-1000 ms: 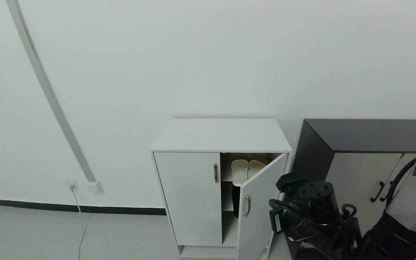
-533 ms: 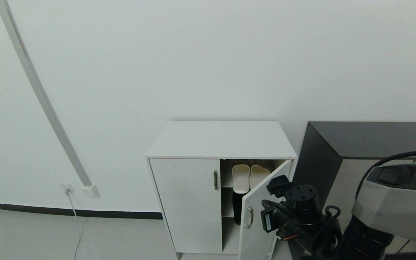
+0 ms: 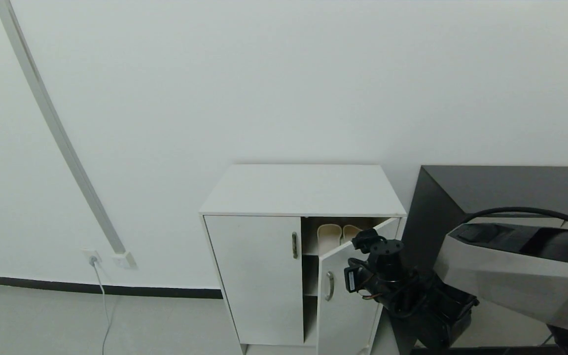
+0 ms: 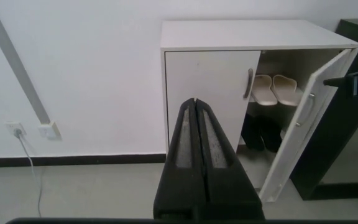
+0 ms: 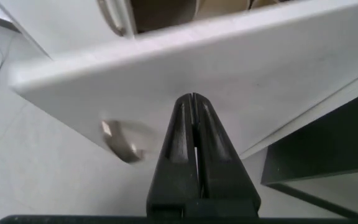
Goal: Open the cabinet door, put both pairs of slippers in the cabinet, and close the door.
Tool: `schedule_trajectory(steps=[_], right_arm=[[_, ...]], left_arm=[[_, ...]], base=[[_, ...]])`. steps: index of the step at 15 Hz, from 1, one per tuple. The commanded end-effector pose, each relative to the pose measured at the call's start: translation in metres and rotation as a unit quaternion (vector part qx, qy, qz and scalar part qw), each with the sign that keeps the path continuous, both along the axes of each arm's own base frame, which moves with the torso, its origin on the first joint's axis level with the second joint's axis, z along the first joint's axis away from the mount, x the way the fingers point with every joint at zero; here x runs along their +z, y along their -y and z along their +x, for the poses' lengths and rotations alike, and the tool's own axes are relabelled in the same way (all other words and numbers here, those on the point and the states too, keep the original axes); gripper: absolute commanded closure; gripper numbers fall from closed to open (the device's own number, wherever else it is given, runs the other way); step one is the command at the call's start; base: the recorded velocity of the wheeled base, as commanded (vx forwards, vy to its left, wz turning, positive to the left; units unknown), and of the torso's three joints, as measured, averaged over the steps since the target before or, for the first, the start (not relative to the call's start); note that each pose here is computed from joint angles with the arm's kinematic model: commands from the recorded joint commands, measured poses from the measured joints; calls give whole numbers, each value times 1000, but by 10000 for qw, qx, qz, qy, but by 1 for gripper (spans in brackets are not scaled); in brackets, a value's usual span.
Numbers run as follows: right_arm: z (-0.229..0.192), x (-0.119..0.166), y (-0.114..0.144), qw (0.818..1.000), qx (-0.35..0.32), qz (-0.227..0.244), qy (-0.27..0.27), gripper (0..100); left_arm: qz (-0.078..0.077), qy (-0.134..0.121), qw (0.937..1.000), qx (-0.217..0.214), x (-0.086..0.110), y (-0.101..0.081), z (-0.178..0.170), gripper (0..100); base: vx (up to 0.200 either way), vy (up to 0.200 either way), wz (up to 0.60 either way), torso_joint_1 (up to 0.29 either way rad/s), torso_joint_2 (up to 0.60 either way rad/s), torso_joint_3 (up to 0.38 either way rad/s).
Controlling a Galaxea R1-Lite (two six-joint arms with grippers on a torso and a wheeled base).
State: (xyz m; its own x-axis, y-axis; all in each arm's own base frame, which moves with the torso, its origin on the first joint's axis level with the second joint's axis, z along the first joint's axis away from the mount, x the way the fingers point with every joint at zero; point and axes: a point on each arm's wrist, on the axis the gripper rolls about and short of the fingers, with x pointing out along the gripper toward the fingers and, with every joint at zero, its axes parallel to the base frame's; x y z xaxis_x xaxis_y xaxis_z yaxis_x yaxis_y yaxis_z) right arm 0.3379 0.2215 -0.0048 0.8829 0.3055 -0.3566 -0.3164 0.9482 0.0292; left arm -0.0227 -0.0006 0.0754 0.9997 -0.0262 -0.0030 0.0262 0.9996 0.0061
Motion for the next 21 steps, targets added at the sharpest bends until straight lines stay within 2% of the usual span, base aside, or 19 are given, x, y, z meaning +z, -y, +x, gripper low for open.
schedule_trajectory(steps=[1,12,21], right_arm=[[17,-9,3,9999,-142,26,40,100],[66,-13,-4,9991,-355,122,204,100],[87,-23,-1,9985,-477,122,251,100]], left_arm=[[0,0,10000,0,0,0,0,100],[-8,-1,10000,0,0,0,0,100],[-8,-1,10000,0,0,0,0,100]], base=[[0,0,0,0,0,0],[0,0,0,0,0,0],[0,0,0,0,0,0]])
